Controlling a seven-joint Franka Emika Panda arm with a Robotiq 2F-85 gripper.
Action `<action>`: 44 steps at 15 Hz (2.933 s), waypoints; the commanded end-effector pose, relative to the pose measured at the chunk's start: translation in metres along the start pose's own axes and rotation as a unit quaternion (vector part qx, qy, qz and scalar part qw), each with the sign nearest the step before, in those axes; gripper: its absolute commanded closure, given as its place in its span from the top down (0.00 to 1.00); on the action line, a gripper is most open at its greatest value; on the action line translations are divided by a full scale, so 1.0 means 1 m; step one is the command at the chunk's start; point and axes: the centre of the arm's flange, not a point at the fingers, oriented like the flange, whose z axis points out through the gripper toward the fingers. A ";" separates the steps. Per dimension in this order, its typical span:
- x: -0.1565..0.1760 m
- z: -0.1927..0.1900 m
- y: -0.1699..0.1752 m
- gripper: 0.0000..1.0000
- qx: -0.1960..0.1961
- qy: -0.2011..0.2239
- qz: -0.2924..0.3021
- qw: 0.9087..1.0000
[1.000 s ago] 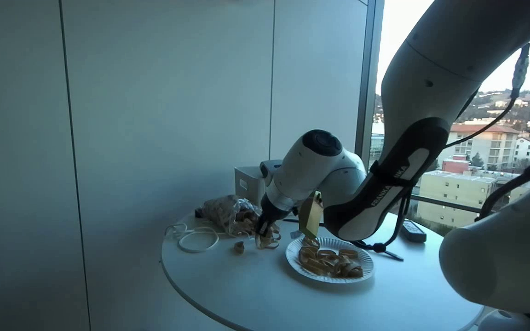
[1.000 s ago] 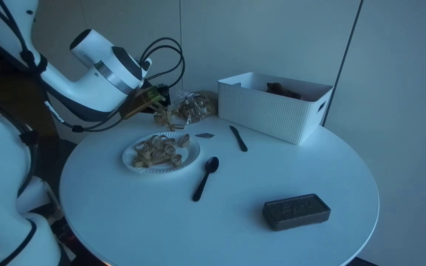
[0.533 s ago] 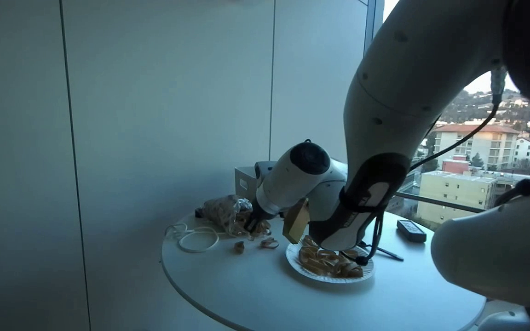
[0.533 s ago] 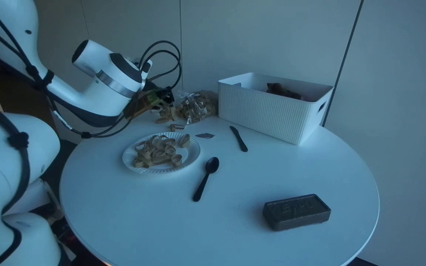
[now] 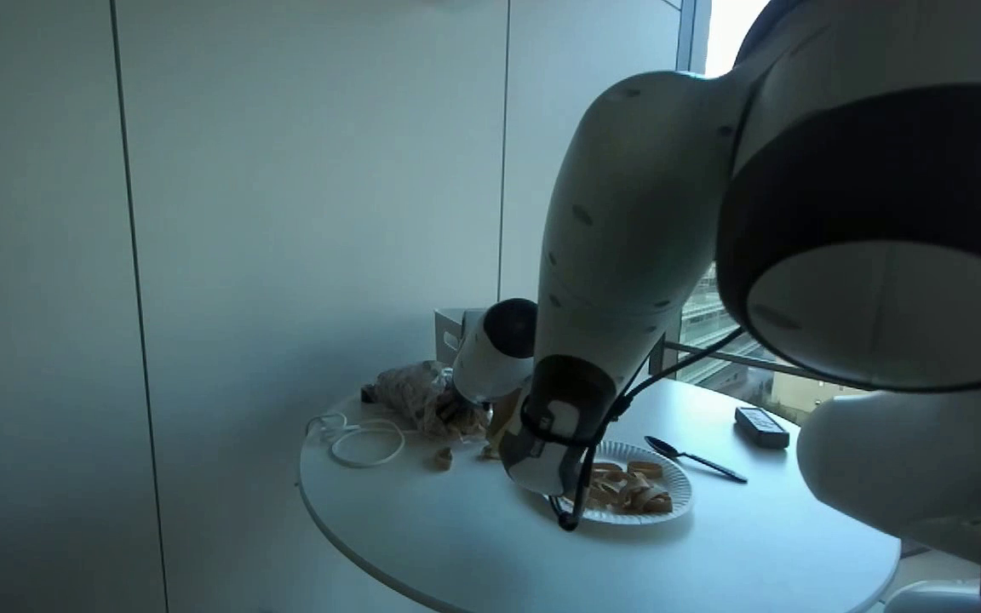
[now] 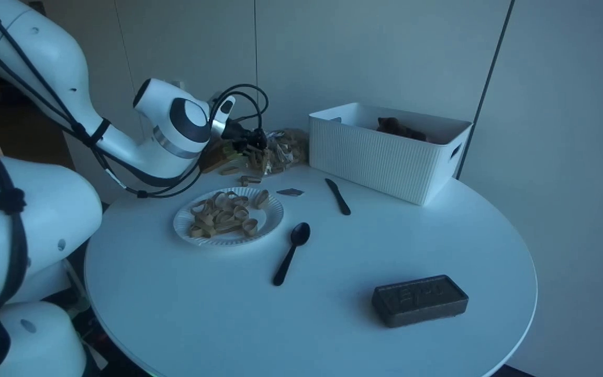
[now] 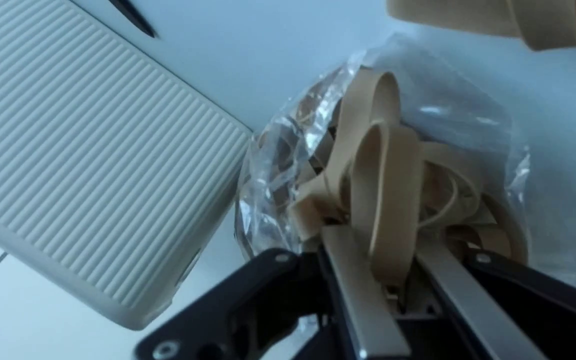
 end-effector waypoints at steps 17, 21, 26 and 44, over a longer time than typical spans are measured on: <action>-0.038 -0.137 0.106 1.00 0.141 -0.120 -0.037 0.982; -0.053 -0.139 0.131 1.00 0.178 -0.229 -0.020 0.957; -0.062 -0.110 0.143 1.00 0.190 -0.313 0.011 0.930; -0.117 -0.108 0.108 1.00 0.303 -0.341 -0.088 0.885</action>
